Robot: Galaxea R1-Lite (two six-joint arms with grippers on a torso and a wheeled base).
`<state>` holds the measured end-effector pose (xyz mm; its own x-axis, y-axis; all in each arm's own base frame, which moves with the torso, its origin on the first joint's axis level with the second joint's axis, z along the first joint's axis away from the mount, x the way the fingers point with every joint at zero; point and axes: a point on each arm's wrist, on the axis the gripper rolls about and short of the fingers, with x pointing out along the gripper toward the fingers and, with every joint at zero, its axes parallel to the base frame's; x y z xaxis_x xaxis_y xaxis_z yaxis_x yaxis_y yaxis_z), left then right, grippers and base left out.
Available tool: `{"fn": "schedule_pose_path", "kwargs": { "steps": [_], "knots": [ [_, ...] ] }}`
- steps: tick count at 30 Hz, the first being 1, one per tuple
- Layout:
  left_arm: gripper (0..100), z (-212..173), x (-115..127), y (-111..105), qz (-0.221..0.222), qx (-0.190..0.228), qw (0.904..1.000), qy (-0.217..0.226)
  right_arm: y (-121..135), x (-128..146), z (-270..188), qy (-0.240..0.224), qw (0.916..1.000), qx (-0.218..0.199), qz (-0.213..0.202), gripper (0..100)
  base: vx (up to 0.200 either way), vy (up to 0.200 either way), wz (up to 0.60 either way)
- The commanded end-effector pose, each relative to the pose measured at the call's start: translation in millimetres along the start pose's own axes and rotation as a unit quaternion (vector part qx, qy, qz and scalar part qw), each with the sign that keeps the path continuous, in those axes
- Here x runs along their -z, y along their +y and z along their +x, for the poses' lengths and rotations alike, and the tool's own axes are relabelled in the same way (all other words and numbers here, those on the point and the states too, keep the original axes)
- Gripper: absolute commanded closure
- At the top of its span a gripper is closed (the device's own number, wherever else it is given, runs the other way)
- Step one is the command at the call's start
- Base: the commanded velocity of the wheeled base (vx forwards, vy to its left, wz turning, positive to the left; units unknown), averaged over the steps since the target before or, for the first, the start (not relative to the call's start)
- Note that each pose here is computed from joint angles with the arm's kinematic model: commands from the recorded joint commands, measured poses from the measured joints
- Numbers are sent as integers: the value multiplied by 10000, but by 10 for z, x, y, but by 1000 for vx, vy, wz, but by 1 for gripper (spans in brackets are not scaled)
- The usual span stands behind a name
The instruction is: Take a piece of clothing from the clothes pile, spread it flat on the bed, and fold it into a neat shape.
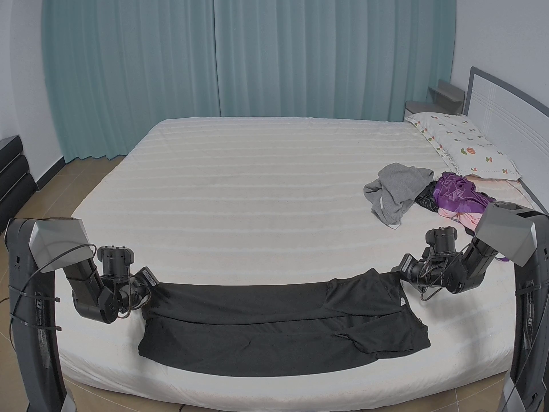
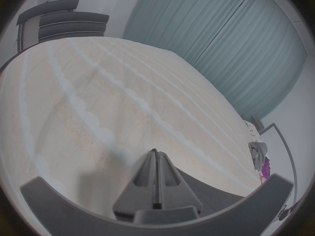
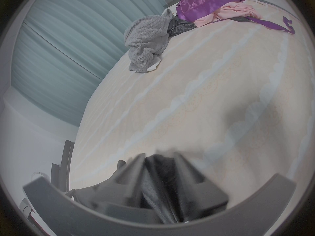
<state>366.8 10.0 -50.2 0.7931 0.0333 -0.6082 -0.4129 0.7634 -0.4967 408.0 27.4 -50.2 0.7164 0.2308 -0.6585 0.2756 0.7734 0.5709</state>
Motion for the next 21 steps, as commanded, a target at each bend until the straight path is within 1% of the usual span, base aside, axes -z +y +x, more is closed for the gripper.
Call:
{"fn": "schedule_pose_path", "kwargs": {
  "steps": [1, 7, 16, 17, 18, 21],
  "knots": [
    [100, 23, -3, 11, -17, -7, 10000, -8, -2, -4, 16, -35, 10000, 16, 0, 100, 0, 0, 0],
    [100, 41, 0, 12, -9, -2, 10000, -14, -21, -112, -10, -243, 9997, 60, 51, 100, 0, 0, 0],
    [100, 37, 6, 17, -17, -12, 10000, -2, -39, -83, 4, -198, 9998, 89, 48, 100, 0, 0, 0],
    [100, 28, 1, 19, -21, 7, 10000, 14, -38, -72, -1, -182, 9998, 95, 38, 0, 0, 0, 0],
    [0, 28, 6, 16, -24, 13, 10000, 28, -38, -72, -1, -182, 9998, 95, 38, 0, 0, 0, 0],
    [0, 24, 1, 18, -45, 31, 10000, 33, -18, -86, -35, -218, 9997, 55, 59, 0, 0, 0, 0]
  ]
}}
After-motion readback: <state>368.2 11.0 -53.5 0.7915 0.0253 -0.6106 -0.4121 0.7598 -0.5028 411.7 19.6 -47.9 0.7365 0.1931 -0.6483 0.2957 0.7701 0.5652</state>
